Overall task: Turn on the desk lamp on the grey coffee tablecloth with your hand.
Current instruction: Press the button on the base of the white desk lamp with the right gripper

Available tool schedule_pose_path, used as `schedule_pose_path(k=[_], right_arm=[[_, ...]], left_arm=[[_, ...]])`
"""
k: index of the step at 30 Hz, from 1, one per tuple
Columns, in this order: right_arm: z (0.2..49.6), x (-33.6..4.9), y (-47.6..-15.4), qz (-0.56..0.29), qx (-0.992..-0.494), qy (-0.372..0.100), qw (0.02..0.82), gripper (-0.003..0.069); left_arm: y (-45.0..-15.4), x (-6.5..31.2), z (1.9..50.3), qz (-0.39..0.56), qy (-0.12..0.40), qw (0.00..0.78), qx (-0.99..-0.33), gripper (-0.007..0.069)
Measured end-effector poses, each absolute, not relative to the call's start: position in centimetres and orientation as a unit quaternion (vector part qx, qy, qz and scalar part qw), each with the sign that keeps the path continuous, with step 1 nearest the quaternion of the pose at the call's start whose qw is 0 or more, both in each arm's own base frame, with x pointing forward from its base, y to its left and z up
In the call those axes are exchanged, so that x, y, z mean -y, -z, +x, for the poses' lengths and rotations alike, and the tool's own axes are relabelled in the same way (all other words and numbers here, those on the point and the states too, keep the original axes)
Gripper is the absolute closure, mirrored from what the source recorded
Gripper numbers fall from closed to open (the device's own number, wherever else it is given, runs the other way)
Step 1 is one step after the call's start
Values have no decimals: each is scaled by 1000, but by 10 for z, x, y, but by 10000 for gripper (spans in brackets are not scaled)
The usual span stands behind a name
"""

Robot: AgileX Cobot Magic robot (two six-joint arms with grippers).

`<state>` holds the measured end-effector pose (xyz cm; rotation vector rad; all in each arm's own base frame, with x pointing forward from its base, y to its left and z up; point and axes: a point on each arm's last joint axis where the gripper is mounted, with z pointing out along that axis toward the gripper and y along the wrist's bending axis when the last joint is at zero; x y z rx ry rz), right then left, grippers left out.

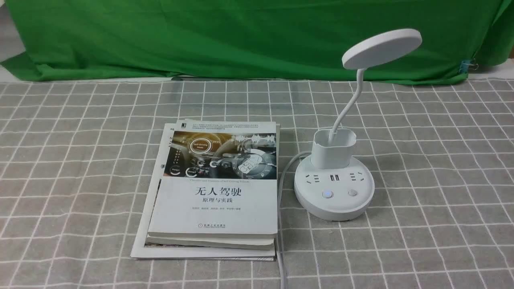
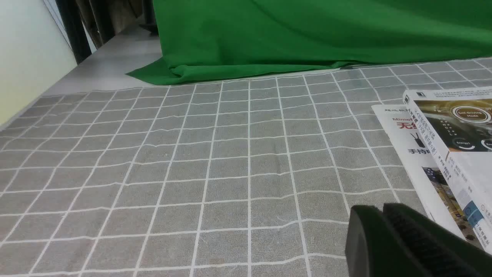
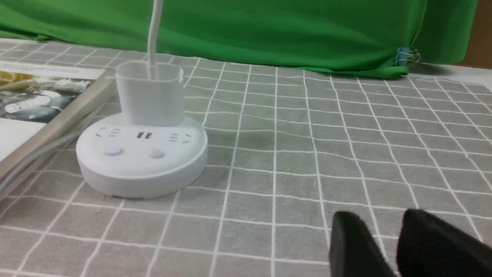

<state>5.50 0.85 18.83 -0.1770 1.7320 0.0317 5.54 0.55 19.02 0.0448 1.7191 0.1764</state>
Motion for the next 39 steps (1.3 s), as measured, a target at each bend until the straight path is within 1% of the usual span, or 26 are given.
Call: schedule_pose_path(k=[35,37,39], right_arm=[[55,-8,-189,-77,-760,-14,646,419],[55,-8,-191,-59,-753,-28,655,419],[56,-9,-193,-14,-747,-72,661,419]], left_arm=[[-190,-5,55,20,-78,649,-756,606],[-190,-5,55,20,-78,649,-756,606],[-190,-5,55,20,-78,649,-756,606]])
